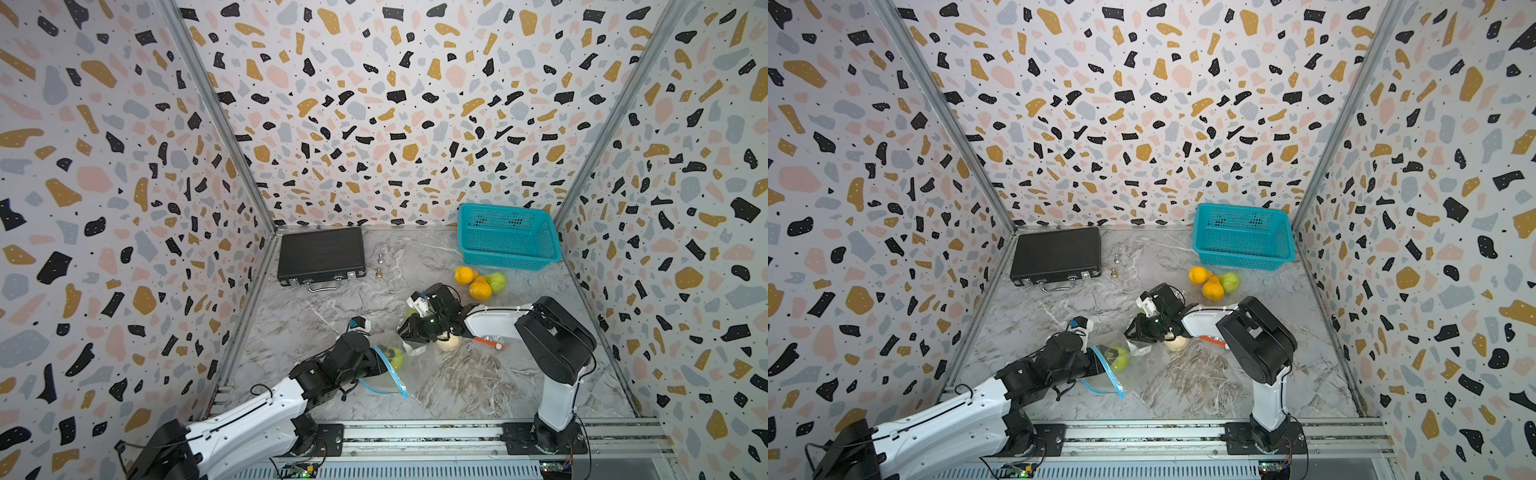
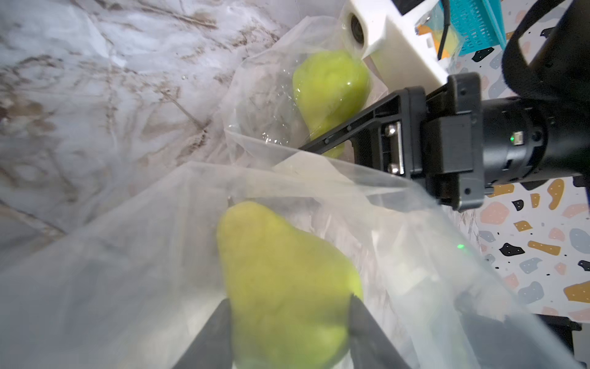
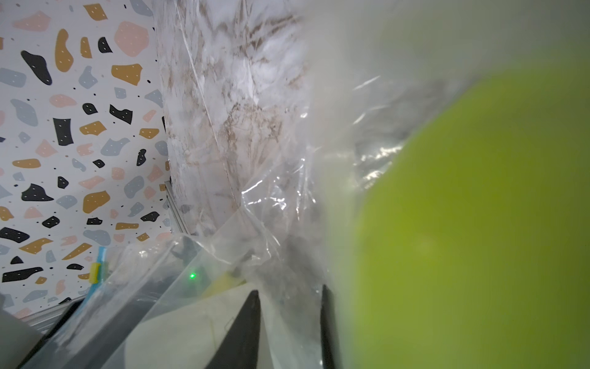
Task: Open the zip-top bag and take out the pear
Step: Pick up the pear from the zipper food storage bag, then place the pear in the basket, then pick up the zipper food storage bag at the center of the board.
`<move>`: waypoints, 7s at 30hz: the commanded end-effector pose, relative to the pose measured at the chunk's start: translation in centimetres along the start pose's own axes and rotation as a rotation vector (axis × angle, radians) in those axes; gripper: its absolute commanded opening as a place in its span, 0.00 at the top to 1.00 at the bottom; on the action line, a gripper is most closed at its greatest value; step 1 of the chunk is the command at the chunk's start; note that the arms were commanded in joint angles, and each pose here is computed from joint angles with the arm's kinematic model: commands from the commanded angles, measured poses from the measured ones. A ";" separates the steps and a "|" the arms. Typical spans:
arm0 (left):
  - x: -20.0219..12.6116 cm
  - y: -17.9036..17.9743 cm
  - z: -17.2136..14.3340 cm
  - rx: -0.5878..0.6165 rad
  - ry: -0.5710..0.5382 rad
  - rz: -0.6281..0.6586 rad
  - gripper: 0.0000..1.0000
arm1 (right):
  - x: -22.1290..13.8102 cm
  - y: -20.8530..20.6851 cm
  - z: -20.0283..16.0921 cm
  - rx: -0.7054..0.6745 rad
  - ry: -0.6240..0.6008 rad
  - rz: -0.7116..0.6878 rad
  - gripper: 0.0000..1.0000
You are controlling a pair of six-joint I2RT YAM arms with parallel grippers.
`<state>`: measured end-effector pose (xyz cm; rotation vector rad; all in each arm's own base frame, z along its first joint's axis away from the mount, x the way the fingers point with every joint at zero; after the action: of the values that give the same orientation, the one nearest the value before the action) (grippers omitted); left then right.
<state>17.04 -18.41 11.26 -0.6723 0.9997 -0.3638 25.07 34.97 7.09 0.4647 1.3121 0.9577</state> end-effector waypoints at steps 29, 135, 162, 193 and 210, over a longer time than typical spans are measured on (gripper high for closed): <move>-12.4 -1.4 0.9 0.200 0.035 0.083 0.51 | -5.6 2.6 8.1 -0.064 -0.163 0.049 0.45; -11.8 0.4 11.5 0.116 -0.285 0.177 0.01 | -36.1 -17.7 26.7 0.165 -0.548 -0.868 0.00; -19.3 3.3 19.7 -0.358 -0.605 -0.170 0.00 | -1.3 14.5 -8.7 -1.161 0.081 -0.614 0.01; -23.9 -0.8 19.1 -0.165 -0.653 -0.041 0.01 | 6.4 13.4 -7.8 -1.255 -0.055 -0.933 0.02; -25.8 -5.4 22.9 -0.127 -0.670 -0.357 0.01 | -7.2 16.4 0.7 -1.131 -0.321 -0.843 0.89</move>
<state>23.40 1.42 36.12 -0.9807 0.3670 -0.1504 19.88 39.49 19.85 -0.8547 0.4261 0.6341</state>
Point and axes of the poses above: each gripper's point midway between its finger pads, its own x axis out along the fingers, its own y axis along the line the jaws close on, z = x × y, the point moved 3 cm from there along -x, back along the fingers, and after that the axes turned 8 degrees about -x, right-handed, at the moved point
